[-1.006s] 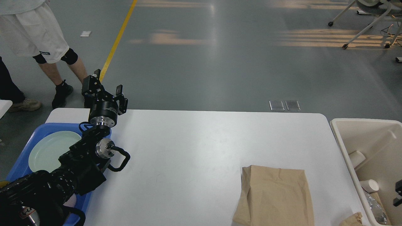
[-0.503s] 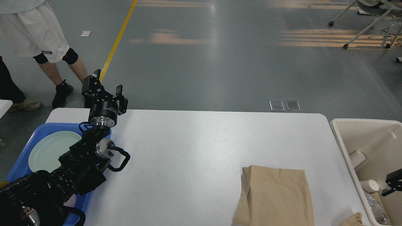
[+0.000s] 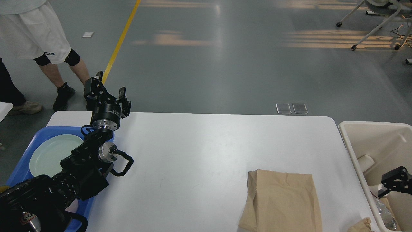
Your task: Tidy desktop
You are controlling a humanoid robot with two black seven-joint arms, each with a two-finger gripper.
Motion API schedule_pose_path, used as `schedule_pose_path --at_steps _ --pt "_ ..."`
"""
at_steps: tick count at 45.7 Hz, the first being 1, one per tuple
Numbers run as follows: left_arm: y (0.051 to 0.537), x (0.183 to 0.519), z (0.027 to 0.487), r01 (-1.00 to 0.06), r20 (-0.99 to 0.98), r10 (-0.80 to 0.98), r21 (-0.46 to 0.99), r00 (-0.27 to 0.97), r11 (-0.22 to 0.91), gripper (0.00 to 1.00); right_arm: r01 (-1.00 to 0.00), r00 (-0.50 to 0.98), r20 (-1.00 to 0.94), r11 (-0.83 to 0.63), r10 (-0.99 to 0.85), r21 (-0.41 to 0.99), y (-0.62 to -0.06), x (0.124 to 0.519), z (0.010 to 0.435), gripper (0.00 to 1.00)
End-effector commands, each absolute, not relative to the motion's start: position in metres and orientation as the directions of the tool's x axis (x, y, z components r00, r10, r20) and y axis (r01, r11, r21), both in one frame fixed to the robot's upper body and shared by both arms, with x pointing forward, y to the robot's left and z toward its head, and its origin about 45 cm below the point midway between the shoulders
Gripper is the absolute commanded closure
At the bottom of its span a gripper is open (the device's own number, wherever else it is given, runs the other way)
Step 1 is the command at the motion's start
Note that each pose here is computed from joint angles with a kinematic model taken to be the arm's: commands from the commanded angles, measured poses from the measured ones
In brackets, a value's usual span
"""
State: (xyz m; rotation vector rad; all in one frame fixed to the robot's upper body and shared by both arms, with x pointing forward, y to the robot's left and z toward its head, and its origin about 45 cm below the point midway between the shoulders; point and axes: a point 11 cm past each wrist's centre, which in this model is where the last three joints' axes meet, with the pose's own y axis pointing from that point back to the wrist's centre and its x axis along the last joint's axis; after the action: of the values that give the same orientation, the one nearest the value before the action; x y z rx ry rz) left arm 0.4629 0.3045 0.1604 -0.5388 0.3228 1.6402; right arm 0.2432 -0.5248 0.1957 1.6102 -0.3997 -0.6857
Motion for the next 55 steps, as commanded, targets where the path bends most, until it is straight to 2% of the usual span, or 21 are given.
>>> schedule_pose_path --at_steps 1,8,21,45,55 --pt "0.305 0.463 0.16 -0.985 -0.52 0.851 -0.098 -0.073 -0.144 0.04 0.11 0.763 -0.187 -0.161 -0.619 0.981 -0.526 0.248 0.199 0.0" --pt "0.305 0.463 0.16 -0.985 -0.52 0.851 -0.098 -0.073 -0.144 0.04 0.143 0.752 -0.203 -0.146 -0.628 0.979 -0.532 0.237 0.194 0.0" --pt "0.305 0.463 0.16 -0.985 -0.52 0.851 -0.098 -0.073 -0.144 0.04 0.274 0.69 -0.321 -0.177 -0.649 0.945 -0.534 0.185 0.153 0.0" --pt "0.305 0.463 0.16 -0.985 -0.52 0.851 -0.098 -0.073 -0.144 0.04 0.239 0.705 -0.351 -0.259 -0.617 0.936 -0.498 0.206 0.128 0.0" --pt "0.305 0.463 0.16 -0.985 -0.52 0.851 -0.098 -0.073 -0.144 0.04 0.248 0.687 -0.376 -0.285 -0.622 0.926 -0.494 0.193 0.11 0.0"
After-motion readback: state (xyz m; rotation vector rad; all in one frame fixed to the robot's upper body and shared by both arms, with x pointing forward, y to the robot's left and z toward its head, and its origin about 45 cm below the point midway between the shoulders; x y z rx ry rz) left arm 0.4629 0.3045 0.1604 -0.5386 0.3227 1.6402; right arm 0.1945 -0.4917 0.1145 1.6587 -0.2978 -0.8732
